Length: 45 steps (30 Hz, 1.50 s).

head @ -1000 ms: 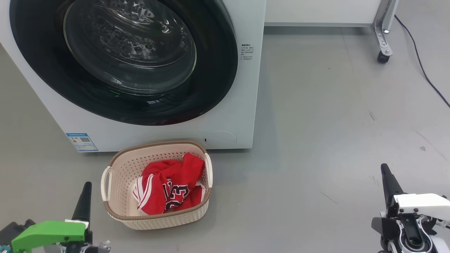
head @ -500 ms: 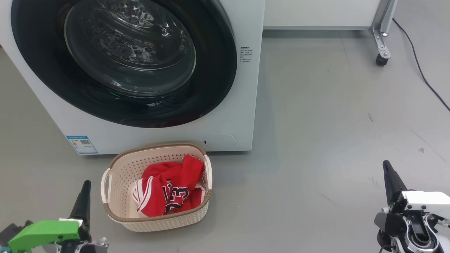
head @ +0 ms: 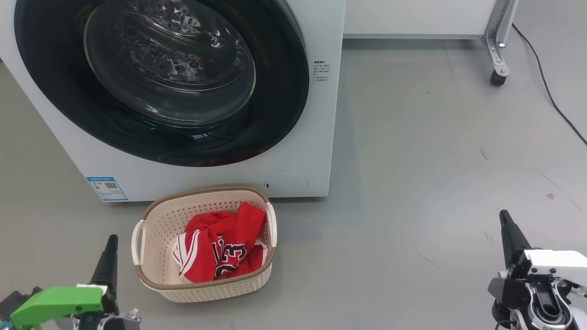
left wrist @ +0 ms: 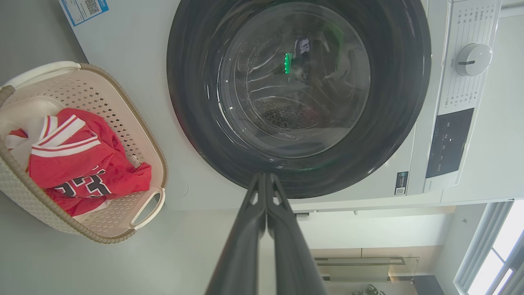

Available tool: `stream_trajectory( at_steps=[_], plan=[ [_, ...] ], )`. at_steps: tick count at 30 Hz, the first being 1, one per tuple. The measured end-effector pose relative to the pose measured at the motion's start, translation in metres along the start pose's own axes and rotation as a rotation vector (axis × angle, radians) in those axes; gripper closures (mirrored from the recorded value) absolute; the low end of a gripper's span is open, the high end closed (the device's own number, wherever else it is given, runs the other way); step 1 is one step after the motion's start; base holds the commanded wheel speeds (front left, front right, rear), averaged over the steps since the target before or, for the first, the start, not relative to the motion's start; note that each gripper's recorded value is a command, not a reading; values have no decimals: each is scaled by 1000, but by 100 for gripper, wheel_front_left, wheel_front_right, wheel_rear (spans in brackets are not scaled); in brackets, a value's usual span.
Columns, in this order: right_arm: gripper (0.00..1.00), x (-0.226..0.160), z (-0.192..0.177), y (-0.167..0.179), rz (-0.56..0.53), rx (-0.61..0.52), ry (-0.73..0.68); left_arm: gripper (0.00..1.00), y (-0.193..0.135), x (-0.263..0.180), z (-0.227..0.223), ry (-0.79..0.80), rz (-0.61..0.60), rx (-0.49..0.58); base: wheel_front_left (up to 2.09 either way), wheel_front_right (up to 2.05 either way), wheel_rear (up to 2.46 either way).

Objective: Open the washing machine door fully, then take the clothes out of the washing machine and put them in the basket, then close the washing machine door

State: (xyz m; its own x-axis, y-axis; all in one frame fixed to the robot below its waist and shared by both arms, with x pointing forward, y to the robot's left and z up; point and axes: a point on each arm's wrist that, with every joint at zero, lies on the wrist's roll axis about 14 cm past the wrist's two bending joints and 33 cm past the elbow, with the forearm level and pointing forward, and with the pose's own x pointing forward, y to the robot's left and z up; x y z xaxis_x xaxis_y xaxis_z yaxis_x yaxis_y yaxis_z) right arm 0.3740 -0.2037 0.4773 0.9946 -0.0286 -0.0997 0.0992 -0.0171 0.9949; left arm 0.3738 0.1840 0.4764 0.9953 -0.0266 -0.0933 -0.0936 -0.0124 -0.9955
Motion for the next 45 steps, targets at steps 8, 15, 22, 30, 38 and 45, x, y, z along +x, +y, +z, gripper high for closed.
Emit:
stream_trajectory(
  at_steps=[8, 15, 22, 30, 38, 45],
  plan=[
    [100, 0, 0, 0, 1, 0, 1, 100, 0, 0, 0, -1, 2, 0, 0, 0, 0],
    [100, 0, 0, 0, 1, 0, 1, 100, 1, 0, 1, -2, 2, 0, 0, 0, 0],
    [100, 0, 0, -1, -1, 0, 0, 100, 1, 0, 0, 2, 3, -1, 0, 0, 0],
    [100, 0, 1, -1, -2, 1, 0, 100, 1, 0, 1, 0, 3, -1, 0, 0, 0],
    [100, 0, 1, -1, -2, 1, -1, 100, 1, 0, 1, 0, 3, -1, 0, 0, 0],
    [100, 0, 1, -1, -3, 1, -1, 100, 1, 0, 1, -1, 3, -1, 0, 0, 0]
  ],
)
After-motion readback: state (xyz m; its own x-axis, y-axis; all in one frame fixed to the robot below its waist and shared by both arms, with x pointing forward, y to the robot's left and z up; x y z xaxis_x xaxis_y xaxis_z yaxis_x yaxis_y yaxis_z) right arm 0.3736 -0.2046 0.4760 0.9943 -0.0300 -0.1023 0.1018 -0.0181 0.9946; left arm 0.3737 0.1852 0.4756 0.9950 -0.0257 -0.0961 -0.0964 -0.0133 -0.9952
